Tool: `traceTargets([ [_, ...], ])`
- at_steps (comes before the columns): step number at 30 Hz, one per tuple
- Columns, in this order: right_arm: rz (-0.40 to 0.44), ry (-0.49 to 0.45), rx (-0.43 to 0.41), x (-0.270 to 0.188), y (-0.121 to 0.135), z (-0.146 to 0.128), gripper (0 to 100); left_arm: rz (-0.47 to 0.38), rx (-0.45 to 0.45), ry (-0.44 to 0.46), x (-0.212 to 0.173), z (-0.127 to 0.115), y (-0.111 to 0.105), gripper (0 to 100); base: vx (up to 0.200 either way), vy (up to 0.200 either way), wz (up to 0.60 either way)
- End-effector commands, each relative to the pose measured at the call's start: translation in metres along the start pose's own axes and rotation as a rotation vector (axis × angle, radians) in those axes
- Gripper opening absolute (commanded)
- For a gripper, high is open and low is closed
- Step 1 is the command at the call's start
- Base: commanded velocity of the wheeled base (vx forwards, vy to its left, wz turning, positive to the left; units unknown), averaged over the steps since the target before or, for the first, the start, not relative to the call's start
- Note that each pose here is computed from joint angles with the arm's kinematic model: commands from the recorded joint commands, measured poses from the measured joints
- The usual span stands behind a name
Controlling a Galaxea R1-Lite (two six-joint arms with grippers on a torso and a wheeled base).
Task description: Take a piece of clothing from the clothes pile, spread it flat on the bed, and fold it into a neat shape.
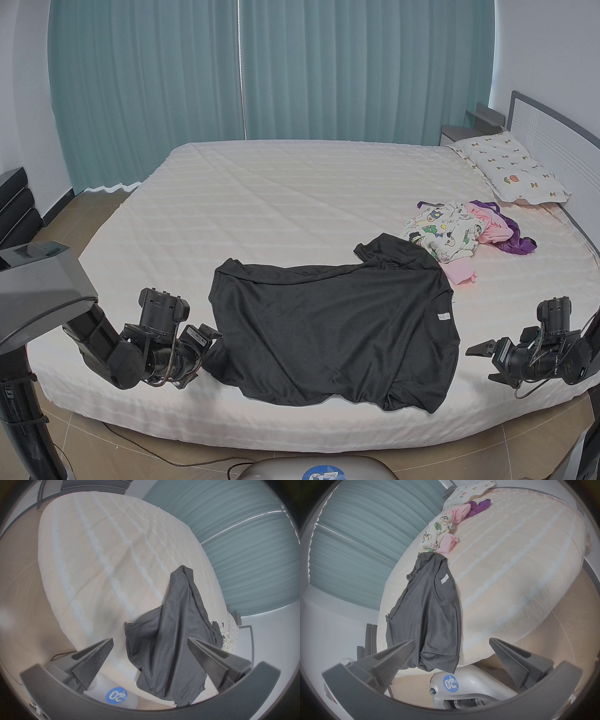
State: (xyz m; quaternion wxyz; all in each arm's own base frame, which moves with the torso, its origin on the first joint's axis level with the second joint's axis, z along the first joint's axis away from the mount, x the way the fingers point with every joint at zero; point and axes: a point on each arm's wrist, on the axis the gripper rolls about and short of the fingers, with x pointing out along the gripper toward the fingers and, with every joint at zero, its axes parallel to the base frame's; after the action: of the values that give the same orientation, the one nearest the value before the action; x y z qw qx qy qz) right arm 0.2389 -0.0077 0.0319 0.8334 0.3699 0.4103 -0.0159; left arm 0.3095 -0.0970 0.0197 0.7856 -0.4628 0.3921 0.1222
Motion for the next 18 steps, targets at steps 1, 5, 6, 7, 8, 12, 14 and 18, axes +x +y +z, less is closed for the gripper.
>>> traceTargets([
  [1, 0.0, 0.011, 0.017, 0.005, 0.0, -0.002, 100, 0.032, 0.002, 0.001, 0.014, -0.002, 0.004, 100, 0.0, 0.0, 0.0],
  [5, 0.009, -0.006, 0.024, 0.008, -0.001, -0.002, 100, 0.032, 0.003, -0.021, 0.022, -0.001, 0.001, 100, 0.0, 0.0, 0.0],
  [6, 0.007, -0.011, 0.022, 0.008, -0.001, -0.003, 100, 0.035, 0.005, -0.024, 0.023, -0.001, 0.001, 100, 0.0, 0.0, 0.0],
  [7, 0.008, -0.013, 0.02, 0.008, -0.001, -0.003, 100, 0.037, 0.006, -0.024, 0.023, -0.001, 0.001, 100, 0.0, 0.0, 0.0],
  [8, 0.006, -0.019, 0.014, 0.009, 0.0, -0.003, 100, 0.041, 0.022, -0.02, 0.025, -0.004, 0.001, 100, 0.0, 0.0, 0.0],
  [12, -0.006, -0.035, 0.011, 0.011, 0.0, -0.003, 100, 0.063, 0.062, -0.037, 0.03, -0.006, 0.004, 100, 0.0, 0.0, 0.0],
  [14, -0.006, -0.035, 0.013, 0.011, 0.0, -0.003, 100, 0.075, 0.08, -0.047, 0.034, -0.009, 0.004, 100, 0.0, 0.0, 0.0],
  [18, -0.007, -0.034, 0.022, 0.011, 0.0, -0.004, 100, 0.093, 0.09, -0.053, 0.034, -0.013, 0.007, 0, 0.0, 0.0, 0.0],
])
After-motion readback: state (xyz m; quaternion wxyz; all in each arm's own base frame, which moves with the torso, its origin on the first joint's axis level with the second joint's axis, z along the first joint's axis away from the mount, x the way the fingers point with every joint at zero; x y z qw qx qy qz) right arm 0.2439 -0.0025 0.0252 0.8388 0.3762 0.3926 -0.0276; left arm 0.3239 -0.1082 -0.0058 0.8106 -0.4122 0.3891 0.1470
